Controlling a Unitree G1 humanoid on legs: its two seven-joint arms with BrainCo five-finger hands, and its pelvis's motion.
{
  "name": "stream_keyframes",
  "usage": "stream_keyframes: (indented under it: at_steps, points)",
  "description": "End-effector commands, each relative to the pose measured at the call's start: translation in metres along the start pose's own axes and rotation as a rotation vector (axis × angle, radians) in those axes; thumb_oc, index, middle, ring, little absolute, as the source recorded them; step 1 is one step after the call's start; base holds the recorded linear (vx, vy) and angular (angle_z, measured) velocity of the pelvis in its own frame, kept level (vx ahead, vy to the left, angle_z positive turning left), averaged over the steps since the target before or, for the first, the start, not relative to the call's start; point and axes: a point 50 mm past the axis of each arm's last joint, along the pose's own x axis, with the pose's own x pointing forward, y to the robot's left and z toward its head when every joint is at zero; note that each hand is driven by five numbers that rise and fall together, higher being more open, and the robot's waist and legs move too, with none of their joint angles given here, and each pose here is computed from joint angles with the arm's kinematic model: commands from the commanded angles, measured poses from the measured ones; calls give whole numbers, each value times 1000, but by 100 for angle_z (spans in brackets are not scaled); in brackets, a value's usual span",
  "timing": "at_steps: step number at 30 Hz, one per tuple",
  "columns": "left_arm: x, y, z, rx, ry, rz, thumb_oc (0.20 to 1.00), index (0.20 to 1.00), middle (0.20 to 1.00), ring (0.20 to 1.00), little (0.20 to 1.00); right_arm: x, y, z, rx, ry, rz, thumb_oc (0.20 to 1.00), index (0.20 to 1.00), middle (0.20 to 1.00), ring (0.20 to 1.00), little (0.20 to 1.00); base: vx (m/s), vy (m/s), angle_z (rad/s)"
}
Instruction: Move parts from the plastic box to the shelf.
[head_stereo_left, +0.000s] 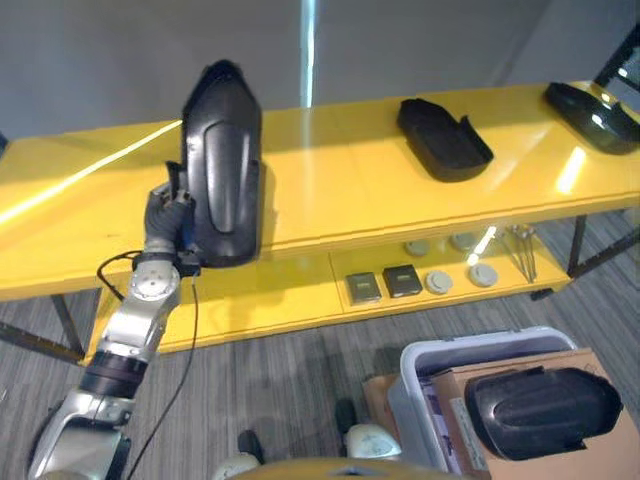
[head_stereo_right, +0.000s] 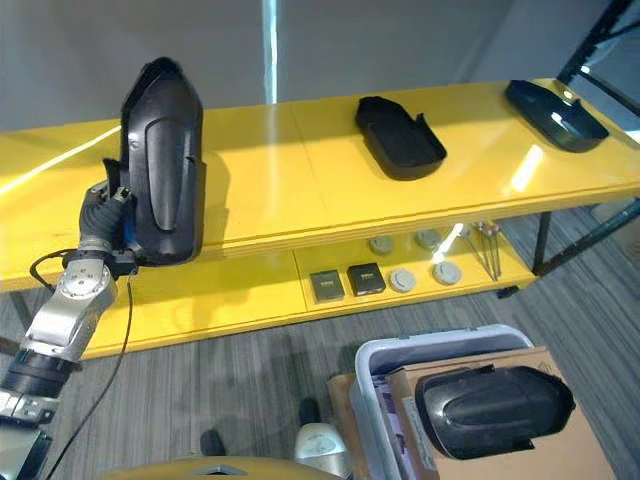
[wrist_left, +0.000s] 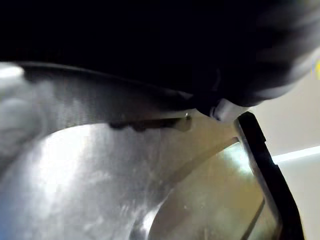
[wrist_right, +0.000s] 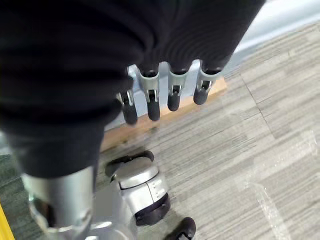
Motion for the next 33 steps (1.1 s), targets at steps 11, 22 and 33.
stream_keyframes:
  at_steps: [11, 22, 33]
  points:
    - [49, -8, 2, 31, 170, 111, 200, 200, 200, 200, 200, -3, -20, -7, -153, 42, -58, 1000, 1000, 1000, 1000, 1000, 74, 16, -12]
    - [64, 20, -4, 106, 276, 311, 200, 200, 200, 200, 200, -4, -23, -12, -159, 51, -52, 1000, 1000, 1000, 1000, 1000, 49, -23, -7]
    - [83, 54, 29, 219, 228, 439, 200, 200, 200, 200, 200, -5, -28, 15, -150, -33, -36, 1000, 1000, 1000, 1000, 1000, -37, -20, -5]
